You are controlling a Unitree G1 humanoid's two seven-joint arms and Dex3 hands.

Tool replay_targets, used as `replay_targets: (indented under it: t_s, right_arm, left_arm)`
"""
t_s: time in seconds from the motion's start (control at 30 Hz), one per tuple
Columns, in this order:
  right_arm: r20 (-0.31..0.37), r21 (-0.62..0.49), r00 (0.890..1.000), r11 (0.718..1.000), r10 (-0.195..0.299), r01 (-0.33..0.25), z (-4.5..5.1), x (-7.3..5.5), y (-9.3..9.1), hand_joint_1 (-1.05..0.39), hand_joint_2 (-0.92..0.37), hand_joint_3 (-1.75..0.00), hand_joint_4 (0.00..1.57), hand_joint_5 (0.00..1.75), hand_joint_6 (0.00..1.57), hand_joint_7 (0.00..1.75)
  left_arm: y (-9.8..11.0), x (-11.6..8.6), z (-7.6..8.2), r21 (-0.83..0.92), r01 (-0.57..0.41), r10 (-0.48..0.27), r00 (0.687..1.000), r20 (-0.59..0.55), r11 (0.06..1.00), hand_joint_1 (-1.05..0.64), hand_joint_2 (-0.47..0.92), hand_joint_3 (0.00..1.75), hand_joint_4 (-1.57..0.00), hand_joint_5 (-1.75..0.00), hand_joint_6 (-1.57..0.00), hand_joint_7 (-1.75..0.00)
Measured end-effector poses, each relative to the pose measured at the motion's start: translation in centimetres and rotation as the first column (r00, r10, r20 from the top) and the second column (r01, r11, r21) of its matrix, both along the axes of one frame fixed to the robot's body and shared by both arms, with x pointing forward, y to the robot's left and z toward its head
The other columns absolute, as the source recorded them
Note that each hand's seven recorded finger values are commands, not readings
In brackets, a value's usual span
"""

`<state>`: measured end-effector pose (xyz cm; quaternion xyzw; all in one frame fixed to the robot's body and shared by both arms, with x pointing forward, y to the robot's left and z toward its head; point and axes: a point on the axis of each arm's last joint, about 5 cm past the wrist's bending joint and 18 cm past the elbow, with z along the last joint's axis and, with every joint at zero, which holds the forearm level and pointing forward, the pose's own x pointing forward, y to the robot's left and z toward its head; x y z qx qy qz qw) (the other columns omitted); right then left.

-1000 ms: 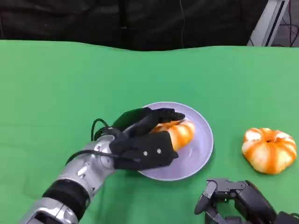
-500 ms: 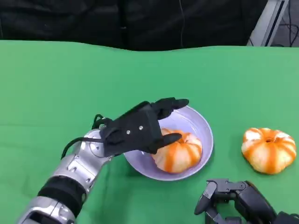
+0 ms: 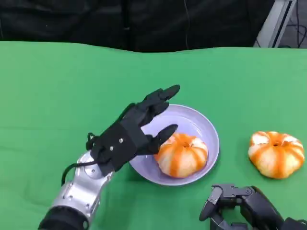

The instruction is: Grasp the bread from the table and place it into the plate.

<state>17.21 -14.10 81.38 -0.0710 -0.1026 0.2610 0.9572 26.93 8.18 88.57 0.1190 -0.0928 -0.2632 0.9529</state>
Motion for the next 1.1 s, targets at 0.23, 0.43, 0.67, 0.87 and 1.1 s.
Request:
replay_targets:
  t_s: [0.23,0.43,0.67,0.87,1.1]
  right_arm:
    - [-0.002,-0.002,1.000,1.000,-0.003,0.003,-0.02,0.0,-0.1,-0.12,-0.66,-0.88,0.82,1.46,0.87,1.10]
    - [-0.006,-0.002,1.000,1.000,-0.003,0.003,-0.09,0.0,-0.1,-0.13,-0.68,-0.85,0.82,1.45,0.87,1.08]
    - [-0.007,0.000,1.000,1.000,0.002,-0.002,-0.10,0.0,-0.2,-0.14,-0.70,-0.81,0.82,1.45,0.88,1.06]
    - [-0.005,0.000,1.000,1.000,0.002,-0.002,-0.08,0.0,-0.2,-0.14,-0.69,-0.82,0.81,1.46,0.87,1.08]
    - [-0.002,0.000,1.000,1.000,0.004,-0.004,-0.03,0.0,-0.2,-0.14,-0.68,-0.83,0.81,1.47,0.86,1.09]
  left_arm:
    - [1.3,-2.2,-0.6,-0.294,-0.092,0.074,0.995,-0.073,0.951,-0.85,0.92,0.63,-0.46,-0.04,-0.28,-0.01]
    - [1.9,-2.8,-0.3,-0.363,-0.093,0.077,0.995,-0.058,0.927,-0.84,0.92,0.59,-0.46,-0.03,-0.30,-0.01]
    - [3.4,-4.8,-0.5,-0.471,-0.128,0.110,0.992,-0.065,0.873,-0.81,0.92,0.58,-0.50,-0.03,-0.33,-0.01]
    - [5.2,-6.5,-1.0,-0.480,-0.154,0.131,0.988,-0.083,0.863,-0.80,0.92,0.52,-0.53,-0.03,-0.35,-0.02]
    - [6.0,-8.1,-2.0,-0.527,-0.180,0.127,0.983,-0.136,0.830,-0.76,0.92,0.48,-0.61,-0.05,-0.42,-0.03]
